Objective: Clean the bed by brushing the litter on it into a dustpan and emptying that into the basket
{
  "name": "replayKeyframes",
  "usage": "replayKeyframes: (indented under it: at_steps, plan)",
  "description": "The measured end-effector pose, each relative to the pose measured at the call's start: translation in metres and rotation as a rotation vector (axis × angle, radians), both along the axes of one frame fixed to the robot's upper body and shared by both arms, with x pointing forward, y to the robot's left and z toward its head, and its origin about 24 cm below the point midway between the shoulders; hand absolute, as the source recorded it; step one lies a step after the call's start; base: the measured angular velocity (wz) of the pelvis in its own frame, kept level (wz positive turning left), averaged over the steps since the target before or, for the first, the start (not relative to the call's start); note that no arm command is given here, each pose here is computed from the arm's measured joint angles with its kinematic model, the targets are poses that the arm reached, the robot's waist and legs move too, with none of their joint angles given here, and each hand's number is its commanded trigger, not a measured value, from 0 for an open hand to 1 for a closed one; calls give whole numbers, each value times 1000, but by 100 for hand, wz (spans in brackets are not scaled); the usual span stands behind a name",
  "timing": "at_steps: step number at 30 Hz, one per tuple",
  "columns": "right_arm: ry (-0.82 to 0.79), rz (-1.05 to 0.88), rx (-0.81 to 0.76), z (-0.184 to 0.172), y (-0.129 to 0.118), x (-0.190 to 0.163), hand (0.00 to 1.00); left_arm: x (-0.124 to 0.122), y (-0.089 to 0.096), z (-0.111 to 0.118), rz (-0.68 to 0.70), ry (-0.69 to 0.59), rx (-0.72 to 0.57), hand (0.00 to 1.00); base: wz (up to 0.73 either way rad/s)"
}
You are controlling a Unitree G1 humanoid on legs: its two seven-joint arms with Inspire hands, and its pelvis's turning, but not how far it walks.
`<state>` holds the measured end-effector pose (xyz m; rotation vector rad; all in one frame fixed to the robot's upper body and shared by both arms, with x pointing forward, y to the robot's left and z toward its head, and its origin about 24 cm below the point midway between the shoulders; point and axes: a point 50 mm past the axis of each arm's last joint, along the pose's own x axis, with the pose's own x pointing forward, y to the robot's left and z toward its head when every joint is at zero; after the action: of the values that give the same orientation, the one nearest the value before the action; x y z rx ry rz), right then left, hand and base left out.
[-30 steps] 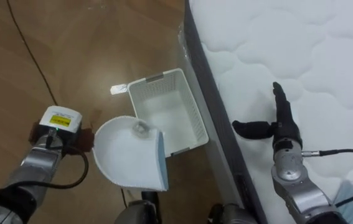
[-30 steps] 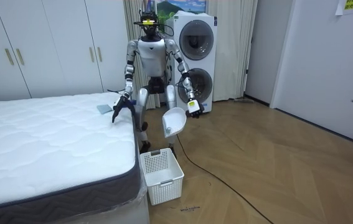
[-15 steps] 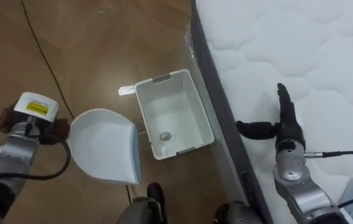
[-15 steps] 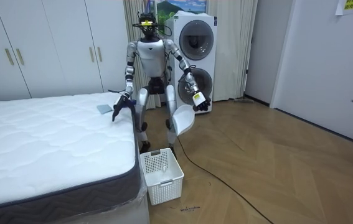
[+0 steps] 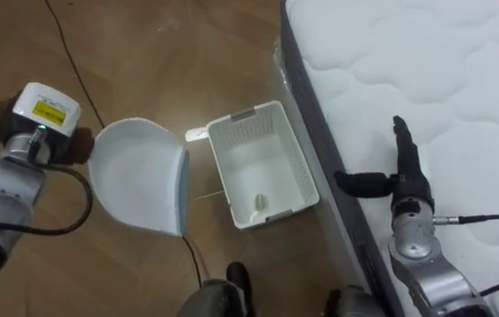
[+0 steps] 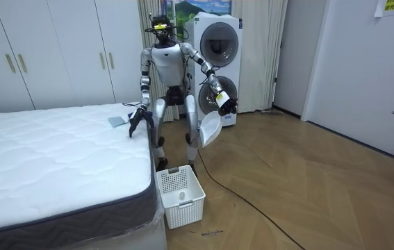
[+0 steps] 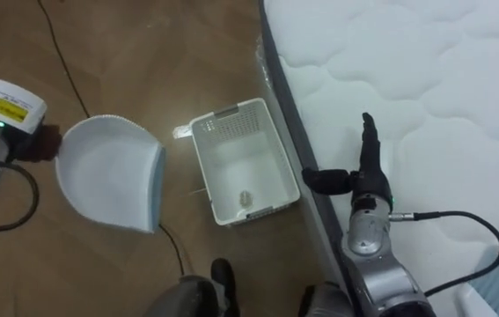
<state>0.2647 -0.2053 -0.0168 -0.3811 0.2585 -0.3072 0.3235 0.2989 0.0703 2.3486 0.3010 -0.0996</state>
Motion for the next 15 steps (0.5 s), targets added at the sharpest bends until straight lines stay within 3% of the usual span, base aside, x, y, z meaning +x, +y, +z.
replayKeyframes:
  at_steps: [13, 15]
  plan:
    - [-71, -80, 117, 3, -13, -12, 0, -5, -6, -3, -162, -198, -303, 100, -6]
    - [-84, -97, 131, 2, -18, -17, 0, -10, -10, -8, -168, -259, -416, 100, -12]
